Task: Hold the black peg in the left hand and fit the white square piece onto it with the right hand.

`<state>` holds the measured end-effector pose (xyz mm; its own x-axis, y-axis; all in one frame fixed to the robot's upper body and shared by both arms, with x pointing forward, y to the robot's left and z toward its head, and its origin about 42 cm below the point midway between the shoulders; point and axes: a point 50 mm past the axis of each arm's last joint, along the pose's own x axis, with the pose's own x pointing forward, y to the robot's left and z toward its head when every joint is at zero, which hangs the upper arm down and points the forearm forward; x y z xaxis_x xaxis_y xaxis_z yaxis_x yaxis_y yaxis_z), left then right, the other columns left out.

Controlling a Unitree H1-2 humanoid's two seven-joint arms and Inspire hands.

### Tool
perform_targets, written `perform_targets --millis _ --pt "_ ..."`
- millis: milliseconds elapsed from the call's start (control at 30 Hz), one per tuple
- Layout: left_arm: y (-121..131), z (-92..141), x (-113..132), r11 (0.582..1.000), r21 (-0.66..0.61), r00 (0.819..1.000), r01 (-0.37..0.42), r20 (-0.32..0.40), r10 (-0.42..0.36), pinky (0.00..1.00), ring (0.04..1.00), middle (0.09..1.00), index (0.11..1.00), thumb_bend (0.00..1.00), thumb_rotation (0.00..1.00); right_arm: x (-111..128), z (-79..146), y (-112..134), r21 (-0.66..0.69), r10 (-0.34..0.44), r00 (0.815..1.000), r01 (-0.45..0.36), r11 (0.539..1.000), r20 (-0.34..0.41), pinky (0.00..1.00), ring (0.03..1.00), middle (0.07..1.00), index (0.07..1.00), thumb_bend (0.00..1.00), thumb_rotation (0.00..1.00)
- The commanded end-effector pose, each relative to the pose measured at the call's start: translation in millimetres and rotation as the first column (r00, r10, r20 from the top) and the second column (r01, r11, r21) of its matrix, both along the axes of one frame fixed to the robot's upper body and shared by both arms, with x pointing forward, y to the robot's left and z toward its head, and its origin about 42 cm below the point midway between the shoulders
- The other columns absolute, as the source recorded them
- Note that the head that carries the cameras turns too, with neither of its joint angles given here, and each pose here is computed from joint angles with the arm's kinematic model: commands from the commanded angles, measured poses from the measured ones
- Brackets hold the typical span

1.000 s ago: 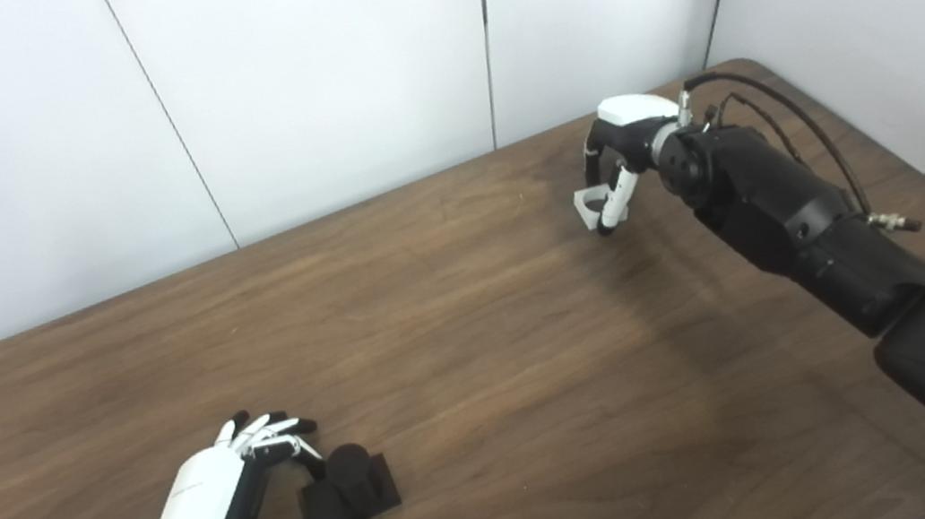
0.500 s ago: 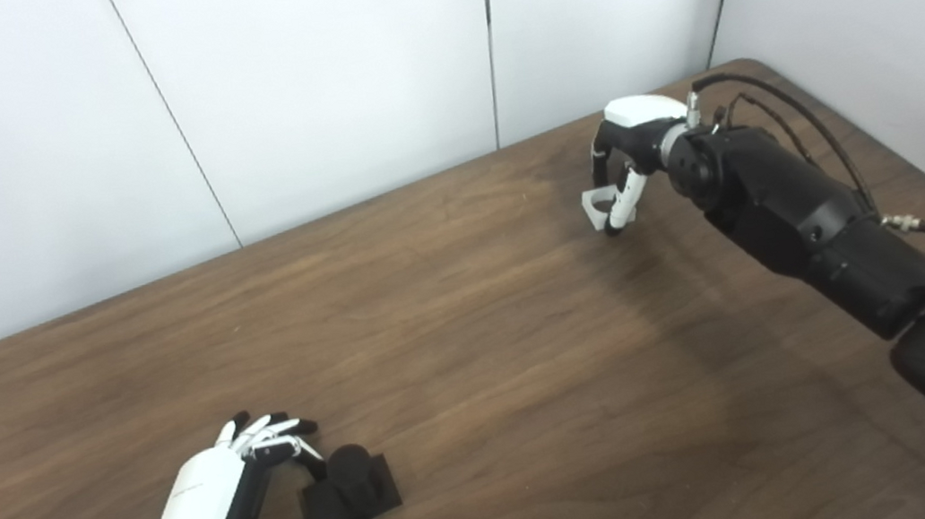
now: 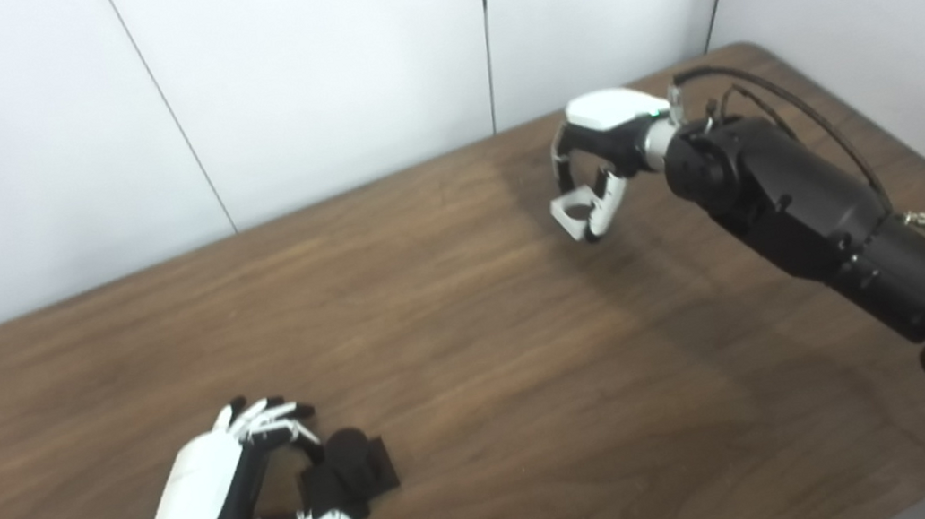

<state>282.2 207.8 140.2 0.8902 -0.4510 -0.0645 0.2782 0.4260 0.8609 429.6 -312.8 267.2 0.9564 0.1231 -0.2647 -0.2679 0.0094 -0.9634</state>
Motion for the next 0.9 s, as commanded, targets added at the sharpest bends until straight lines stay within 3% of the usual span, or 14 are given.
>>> perform_targets --millis 0,233,333,800,867 --pt "6 -18 -9 0.998 0.063 0.995 -0.018 -0.092 0.024 1.0 0.894 0.78 0.485 0.52 0.05 -2 23 10 -0.032 0.076 0.993 -0.073 0.997 0.09 0.98 0.922 0.782 0.484 0.52 0.13" --pt "-3 -20 -10 0.998 0.063 0.996 -0.011 -0.091 0.017 1.0 0.899 0.785 0.485 0.52 0.05 -23 35 53 -0.05 0.268 0.957 -0.264 0.963 0.112 0.98 0.935 0.781 0.486 0.52 0.13" --pt "-9 -20 -11 0.998 0.059 0.995 -0.013 -0.096 0.019 1.0 0.903 0.787 0.485 0.52 0.05 -31 39 65 -0.044 0.308 0.944 -0.305 0.951 0.117 0.99 0.944 0.785 0.486 0.52 0.14" --pt "-33 -23 -15 0.998 0.053 0.994 -0.021 -0.106 0.026 1.0 0.914 0.799 0.486 0.52 0.05 -75 46 133 -0.002 0.54 0.826 -0.547 0.837 0.161 0.97 0.927 0.787 0.484 0.52 0.14" --pt "-37 -23 -15 0.998 0.053 0.994 -0.02 -0.105 0.025 1.0 0.915 0.799 0.486 0.52 0.05 -78 48 136 0.004 0.553 0.817 -0.561 0.828 0.162 0.98 0.933 0.788 0.484 0.52 0.14"
